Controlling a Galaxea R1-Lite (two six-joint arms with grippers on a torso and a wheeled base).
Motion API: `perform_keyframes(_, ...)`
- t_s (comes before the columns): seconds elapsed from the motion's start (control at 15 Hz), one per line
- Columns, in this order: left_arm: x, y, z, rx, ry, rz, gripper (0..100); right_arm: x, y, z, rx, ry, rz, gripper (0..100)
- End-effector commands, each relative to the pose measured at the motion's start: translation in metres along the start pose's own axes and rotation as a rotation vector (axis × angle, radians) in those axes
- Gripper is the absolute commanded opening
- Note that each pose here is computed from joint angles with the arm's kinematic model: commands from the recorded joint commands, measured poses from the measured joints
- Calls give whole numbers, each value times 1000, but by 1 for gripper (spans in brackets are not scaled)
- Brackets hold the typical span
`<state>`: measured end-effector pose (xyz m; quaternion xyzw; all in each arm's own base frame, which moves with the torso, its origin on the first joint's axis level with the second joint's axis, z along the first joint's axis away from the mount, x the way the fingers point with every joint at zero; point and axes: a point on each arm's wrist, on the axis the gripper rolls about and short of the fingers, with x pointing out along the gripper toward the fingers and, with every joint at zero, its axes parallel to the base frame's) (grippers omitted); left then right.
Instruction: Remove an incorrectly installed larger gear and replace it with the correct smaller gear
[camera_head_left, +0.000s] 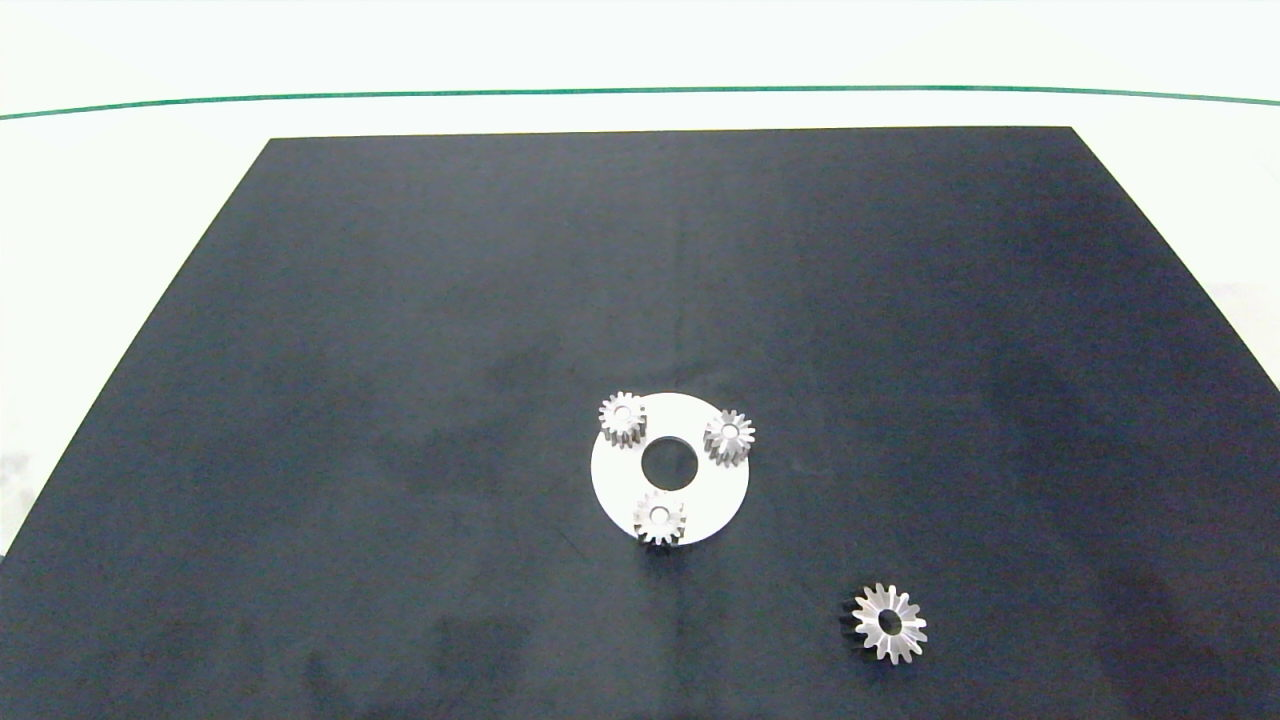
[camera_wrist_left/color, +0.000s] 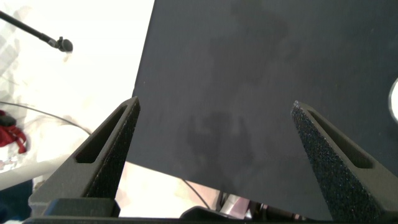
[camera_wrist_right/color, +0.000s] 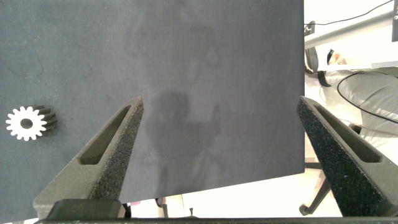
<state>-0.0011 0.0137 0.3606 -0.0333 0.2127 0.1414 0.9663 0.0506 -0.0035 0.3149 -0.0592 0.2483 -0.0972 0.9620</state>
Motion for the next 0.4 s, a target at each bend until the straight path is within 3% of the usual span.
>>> perform_keyframes(0.07,4,-2,-3,14,22,11,100,0,0,0,-2,6,0,100)
perform_keyframes(0.4,5,-2,-4,19,30,12,100,1,0,-1,-5,9,1,100)
